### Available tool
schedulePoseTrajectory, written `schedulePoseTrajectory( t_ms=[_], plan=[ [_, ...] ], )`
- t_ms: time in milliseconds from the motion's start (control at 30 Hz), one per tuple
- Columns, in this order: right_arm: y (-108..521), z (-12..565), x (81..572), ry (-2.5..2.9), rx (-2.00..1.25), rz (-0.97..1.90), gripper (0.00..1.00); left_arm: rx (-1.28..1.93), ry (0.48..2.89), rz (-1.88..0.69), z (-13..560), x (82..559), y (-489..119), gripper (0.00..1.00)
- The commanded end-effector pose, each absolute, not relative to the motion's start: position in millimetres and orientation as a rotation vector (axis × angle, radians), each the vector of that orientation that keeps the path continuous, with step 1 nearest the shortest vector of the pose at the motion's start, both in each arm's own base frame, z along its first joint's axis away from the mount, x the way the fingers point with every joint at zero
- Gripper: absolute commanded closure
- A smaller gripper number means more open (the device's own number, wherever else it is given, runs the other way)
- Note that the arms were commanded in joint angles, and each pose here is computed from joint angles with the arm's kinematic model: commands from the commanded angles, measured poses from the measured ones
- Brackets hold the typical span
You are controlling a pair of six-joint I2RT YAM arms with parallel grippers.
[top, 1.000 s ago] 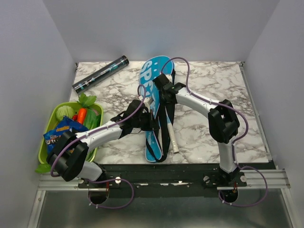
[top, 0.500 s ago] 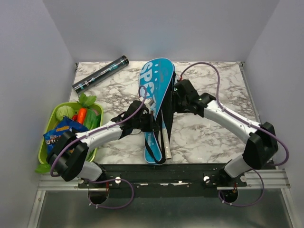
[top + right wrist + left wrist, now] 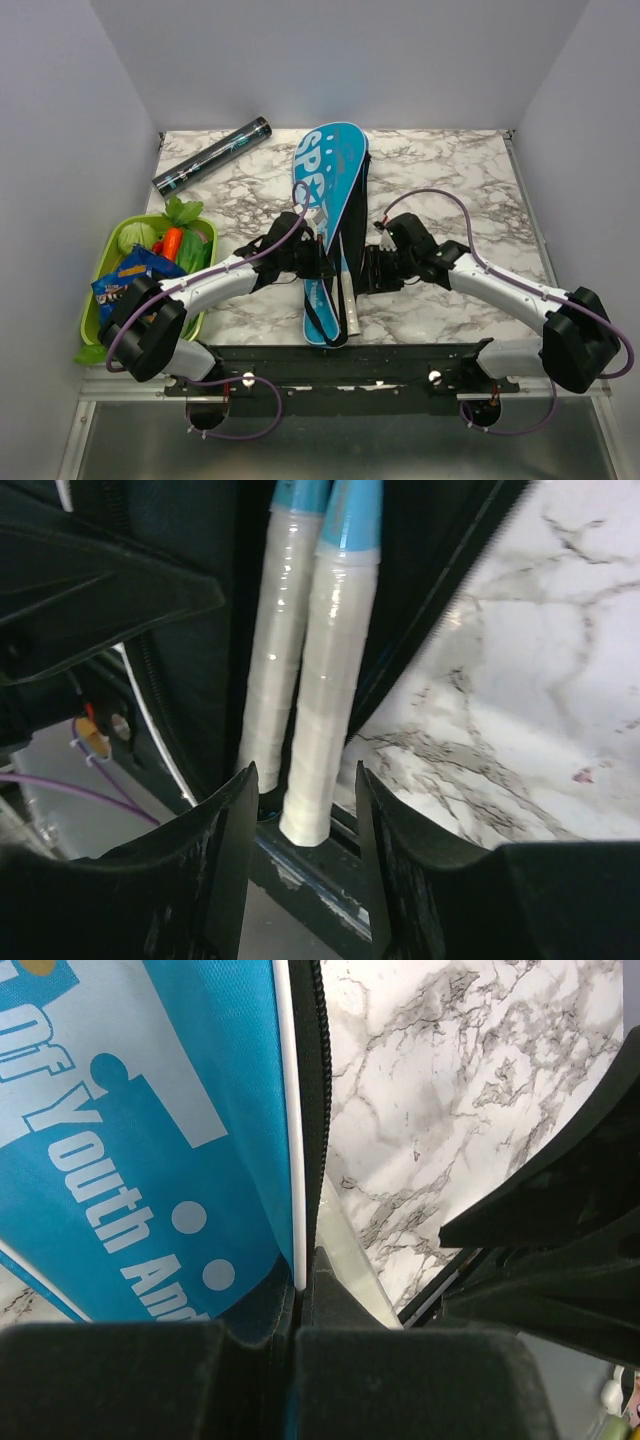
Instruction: Pack up the badminton gear
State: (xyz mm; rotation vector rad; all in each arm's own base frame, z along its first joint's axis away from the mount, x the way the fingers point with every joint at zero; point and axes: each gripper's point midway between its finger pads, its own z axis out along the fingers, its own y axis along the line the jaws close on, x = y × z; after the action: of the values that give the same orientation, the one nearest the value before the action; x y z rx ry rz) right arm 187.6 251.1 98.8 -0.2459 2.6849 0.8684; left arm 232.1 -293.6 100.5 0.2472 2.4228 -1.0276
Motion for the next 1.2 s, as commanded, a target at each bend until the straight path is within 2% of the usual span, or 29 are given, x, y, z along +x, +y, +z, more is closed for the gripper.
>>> schedulePoseTrajectory(
  t_ms=[0, 600, 933, 1167],
  plan=[
    [274.2, 104.2, 179.5, 2.641, -0.268, 1.076, 0.50, 0.289, 2.359, -1.078, 116.1, 232.9, -301.6, 1.00],
    [288.6, 58.2, 168.5, 2.695, -0.198, 1.160, 0.58, 0.301, 2.338, -1.109, 123.1, 231.0, -303.8, 1.00],
    [322.5, 72.7, 185.2, 2.573, -0.112, 1.387, 0.65, 0.314, 2.347, -1.150, 121.3, 226.5, -308.3, 1.00],
    [319.1, 57.4, 194.9, 2.638, -0.117, 1.228, 0.63, 0.323, 2.353, -1.122, 119.8, 226.2, -304.6, 1.00]
  ],
)
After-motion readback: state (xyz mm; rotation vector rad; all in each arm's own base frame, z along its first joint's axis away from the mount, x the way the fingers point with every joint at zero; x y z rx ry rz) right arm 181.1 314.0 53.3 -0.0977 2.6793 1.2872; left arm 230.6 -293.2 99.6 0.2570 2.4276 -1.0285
